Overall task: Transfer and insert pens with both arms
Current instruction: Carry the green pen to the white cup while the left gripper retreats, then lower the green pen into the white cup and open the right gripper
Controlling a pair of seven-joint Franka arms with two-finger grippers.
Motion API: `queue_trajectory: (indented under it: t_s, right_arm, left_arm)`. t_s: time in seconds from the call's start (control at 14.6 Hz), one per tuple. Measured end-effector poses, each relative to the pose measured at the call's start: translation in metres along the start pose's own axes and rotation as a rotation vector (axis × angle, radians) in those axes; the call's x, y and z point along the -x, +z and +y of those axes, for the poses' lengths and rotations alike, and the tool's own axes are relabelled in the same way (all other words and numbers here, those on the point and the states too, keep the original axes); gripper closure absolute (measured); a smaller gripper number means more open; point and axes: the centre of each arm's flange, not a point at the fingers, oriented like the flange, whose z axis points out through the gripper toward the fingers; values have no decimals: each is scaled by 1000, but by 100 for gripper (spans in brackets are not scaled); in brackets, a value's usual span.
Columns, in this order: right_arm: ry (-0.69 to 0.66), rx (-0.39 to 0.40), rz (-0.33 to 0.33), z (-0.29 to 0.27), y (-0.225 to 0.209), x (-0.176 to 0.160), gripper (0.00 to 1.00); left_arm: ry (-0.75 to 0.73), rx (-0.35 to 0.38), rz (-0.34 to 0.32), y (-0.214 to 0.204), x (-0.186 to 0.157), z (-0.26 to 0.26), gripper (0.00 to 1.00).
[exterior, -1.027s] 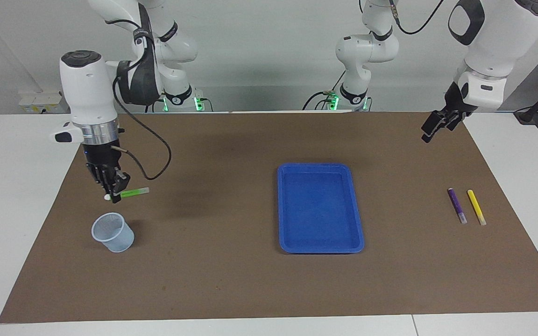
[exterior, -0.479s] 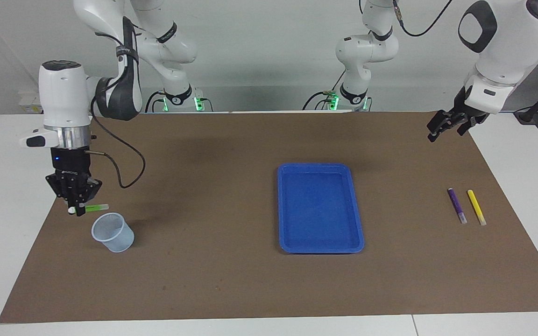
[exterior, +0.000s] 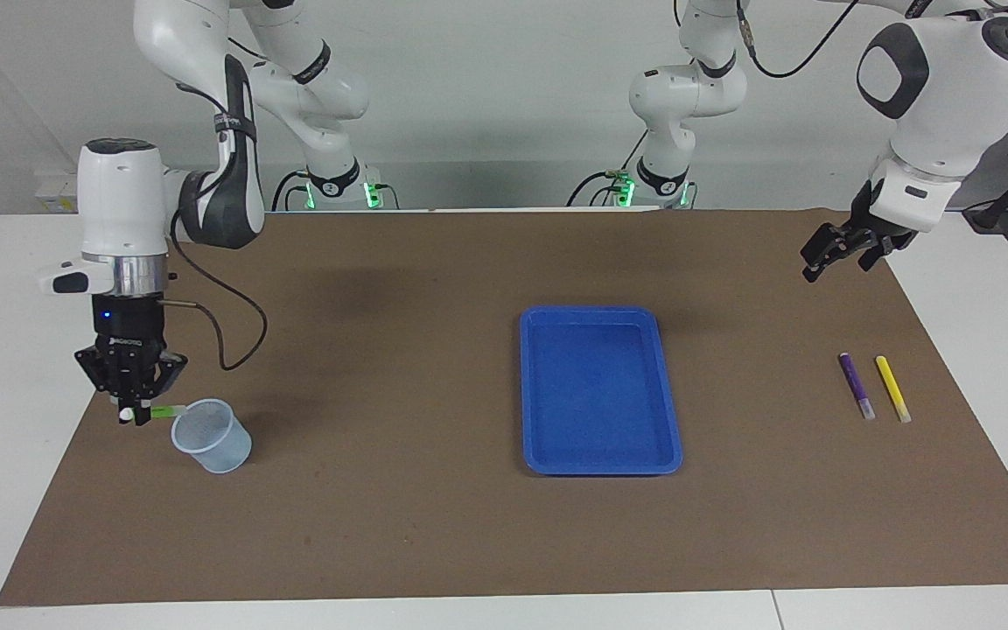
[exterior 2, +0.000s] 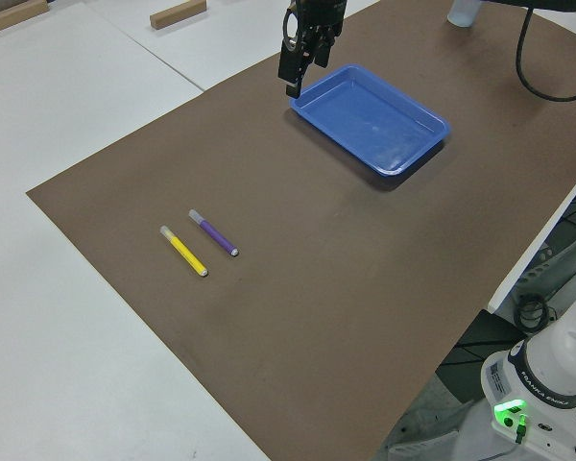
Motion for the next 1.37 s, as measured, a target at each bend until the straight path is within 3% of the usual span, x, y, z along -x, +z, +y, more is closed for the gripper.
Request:
queue_trajectory:
  t_s: [0.48,0.82,0.96,1.37]
  right_arm:
    - [-4,-8,-66,-5,18,30,82]
    - [-6,-11,-85,-7,22,40,82]
    - [-6,-11,-85,-7,22,40,68]
    - [-9,-14,-83,-10,21,39,4]
  left_arm:
    - [186,-15,-33,47,-26,-18,0]
    - [205,-20,-30,76,-46,-46,0]
    - [208,-19,-35,85,-55,-60,0]
    - [268,-17,-38,142,-88,-108,0]
